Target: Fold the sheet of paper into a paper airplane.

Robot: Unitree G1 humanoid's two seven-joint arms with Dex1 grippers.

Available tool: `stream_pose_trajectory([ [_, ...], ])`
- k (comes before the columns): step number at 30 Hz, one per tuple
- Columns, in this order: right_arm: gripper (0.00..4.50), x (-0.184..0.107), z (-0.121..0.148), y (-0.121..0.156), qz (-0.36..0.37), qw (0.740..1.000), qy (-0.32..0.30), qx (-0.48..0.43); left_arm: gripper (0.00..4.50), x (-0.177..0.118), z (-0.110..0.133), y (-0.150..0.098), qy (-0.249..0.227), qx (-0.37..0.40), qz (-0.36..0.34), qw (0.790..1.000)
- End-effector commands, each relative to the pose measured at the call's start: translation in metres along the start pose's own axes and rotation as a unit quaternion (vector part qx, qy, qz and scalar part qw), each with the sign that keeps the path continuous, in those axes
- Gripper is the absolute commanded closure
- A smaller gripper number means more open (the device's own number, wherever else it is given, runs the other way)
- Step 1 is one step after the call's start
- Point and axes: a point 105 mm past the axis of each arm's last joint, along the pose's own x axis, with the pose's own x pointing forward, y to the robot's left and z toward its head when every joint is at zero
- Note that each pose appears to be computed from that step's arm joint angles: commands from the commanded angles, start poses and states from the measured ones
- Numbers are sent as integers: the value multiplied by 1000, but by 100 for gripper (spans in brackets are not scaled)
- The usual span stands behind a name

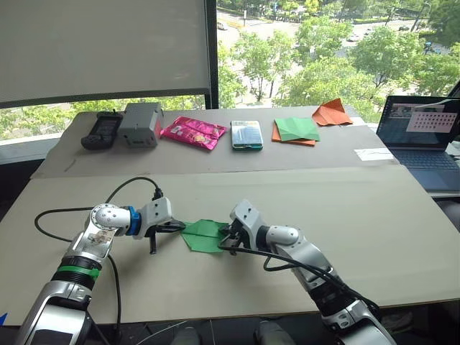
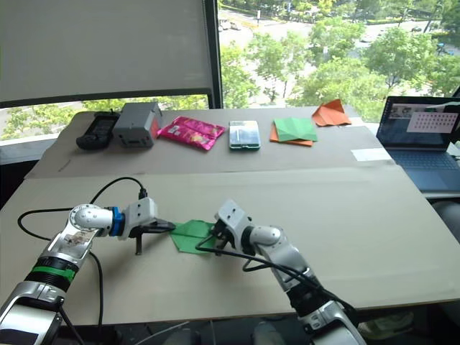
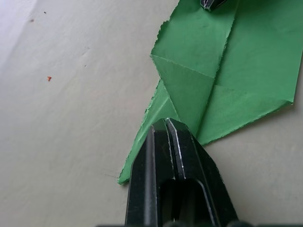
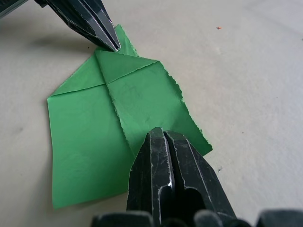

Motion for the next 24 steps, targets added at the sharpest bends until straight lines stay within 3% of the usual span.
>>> stream_pose_trajectory([
  [1, 445, 4, -24, 2, -4, 999, 52, 16, 450, -14, 5, 6, -21, -48, 13, 999],
  [5, 445, 6, -24, 0, -9, 998, 55, 13, 450, -35, 29, 11, -81, -97, -1, 992],
  [8, 445, 9, -22, 1, -8, 999, 52, 14, 450, -39, 39, 3, -101, -116, -34, 987],
  [16, 445, 17, -19, 8, -6, 999, 48, 12, 450, -16, 46, -5, -92, -92, -54, 990],
  [24, 445, 19, -21, 11, -8, 998, 57, 13, 450, 13, 31, -17, -57, -54, -82, 994],
])
